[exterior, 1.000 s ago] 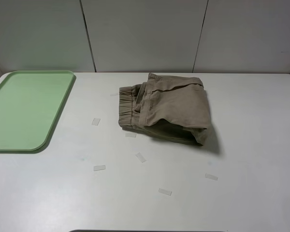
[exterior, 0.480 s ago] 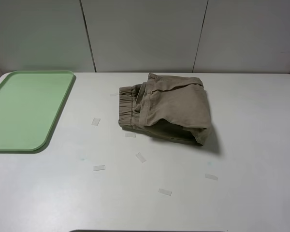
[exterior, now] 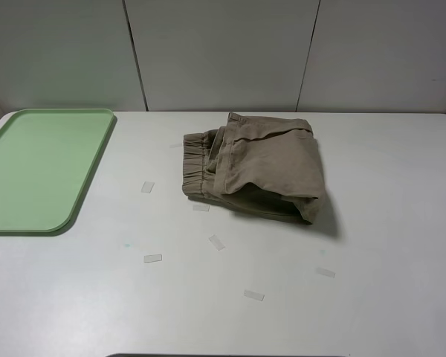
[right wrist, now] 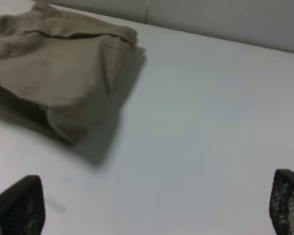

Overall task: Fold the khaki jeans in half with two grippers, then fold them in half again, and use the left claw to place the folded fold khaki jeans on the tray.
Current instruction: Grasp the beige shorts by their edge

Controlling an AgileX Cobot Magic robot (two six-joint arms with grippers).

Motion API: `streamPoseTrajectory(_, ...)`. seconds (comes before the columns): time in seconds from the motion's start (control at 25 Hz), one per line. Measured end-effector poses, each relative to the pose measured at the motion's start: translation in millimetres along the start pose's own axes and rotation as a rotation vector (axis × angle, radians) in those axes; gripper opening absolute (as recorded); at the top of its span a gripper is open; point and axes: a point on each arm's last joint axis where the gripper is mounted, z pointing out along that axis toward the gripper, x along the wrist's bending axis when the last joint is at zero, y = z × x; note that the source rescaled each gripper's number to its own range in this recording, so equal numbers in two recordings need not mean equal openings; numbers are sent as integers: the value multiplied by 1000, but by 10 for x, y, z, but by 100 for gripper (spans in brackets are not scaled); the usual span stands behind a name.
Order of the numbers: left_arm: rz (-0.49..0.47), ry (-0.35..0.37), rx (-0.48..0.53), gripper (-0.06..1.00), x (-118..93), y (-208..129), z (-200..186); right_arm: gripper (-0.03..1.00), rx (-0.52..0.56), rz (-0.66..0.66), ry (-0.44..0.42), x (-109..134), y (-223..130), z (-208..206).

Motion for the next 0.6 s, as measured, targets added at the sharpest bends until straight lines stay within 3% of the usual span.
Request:
streamPoseTrajectory(0.24, 0, 0, 0, 100, 0, 0, 0, 99, -3, -16, 76, -2, 1, 3)
streamPoseTrajectory(0.6, 0, 0, 0, 100, 0, 0, 0, 99, -3, -14, 81, -1, 1, 3)
